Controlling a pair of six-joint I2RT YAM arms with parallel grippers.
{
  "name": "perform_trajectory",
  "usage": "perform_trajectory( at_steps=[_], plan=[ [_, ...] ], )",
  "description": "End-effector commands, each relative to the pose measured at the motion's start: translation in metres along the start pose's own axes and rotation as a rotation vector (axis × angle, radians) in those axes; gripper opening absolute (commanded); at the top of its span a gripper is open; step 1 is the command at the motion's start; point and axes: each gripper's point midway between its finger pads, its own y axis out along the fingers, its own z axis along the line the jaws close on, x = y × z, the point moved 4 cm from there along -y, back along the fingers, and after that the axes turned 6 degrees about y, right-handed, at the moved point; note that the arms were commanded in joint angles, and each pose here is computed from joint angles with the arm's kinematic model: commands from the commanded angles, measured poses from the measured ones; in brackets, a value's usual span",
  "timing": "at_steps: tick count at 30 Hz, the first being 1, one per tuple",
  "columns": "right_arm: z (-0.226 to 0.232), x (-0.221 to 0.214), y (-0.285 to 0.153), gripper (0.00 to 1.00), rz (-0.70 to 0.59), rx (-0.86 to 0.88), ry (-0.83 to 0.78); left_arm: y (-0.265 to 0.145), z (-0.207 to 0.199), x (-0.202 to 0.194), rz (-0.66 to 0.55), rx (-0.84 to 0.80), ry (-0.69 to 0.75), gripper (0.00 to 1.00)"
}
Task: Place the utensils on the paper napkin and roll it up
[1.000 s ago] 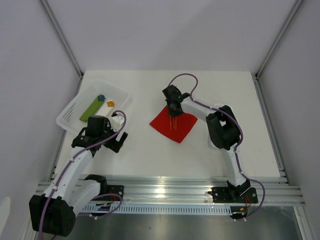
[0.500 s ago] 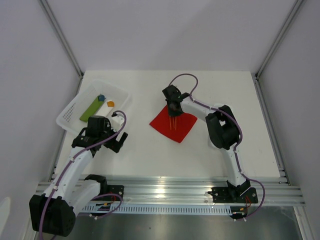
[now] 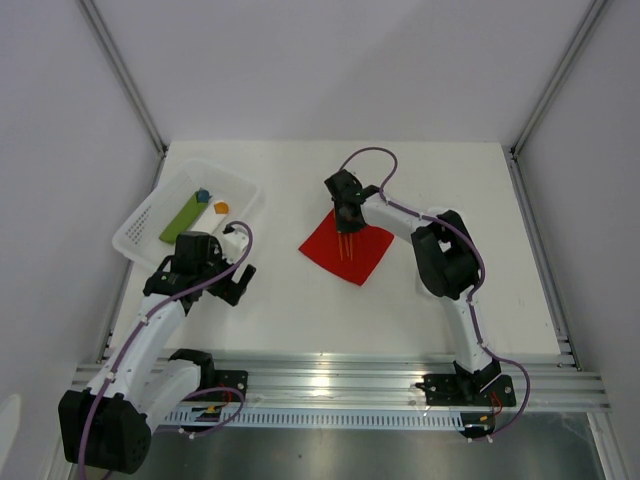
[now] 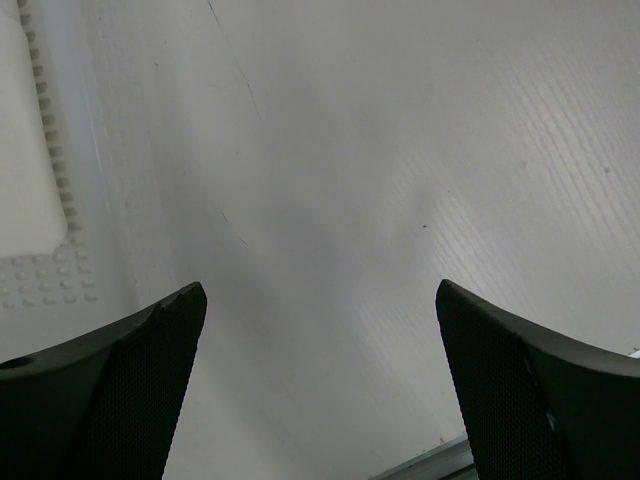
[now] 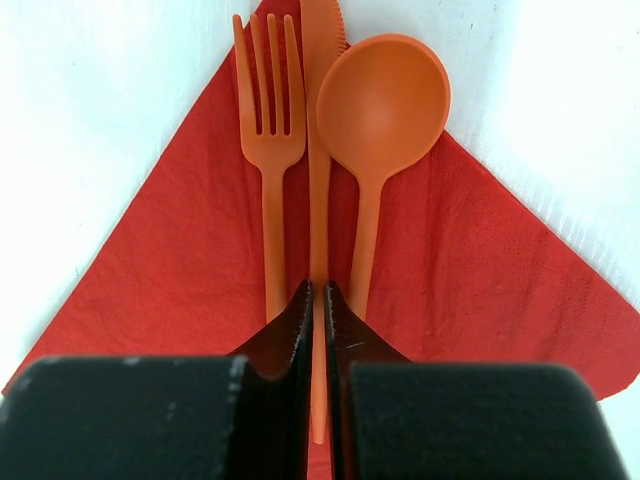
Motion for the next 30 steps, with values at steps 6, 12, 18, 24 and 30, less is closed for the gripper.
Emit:
perform_trajectory(
  at_steps=[6,12,18,24,30],
  plan=[
    [0.002,-0.002,-0.002,0.03,0.003,-0.009,0.016,-0.002,0.0,0.005,-0.034,0.01,0.01,0.99],
    [0.0,-0.006,0.003,0.16,0.017,-0.02,0.002,-0.001,0.001,0.005,-0.034,0.01,0.01,0.99],
    [-0.001,-0.009,0.007,0.16,0.025,-0.027,0.0,-0.001,0.001,0.005,-0.032,0.009,0.01,0.99],
    [-0.001,-0.011,0.007,0.15,0.027,-0.028,0.008,-0.001,0.001,0.005,-0.03,0.009,0.009,1.0],
    [0.0,-0.01,0.007,0.11,0.024,-0.025,0.023,-0.002,0.001,0.006,-0.032,0.012,0.01,1.0]
  ],
)
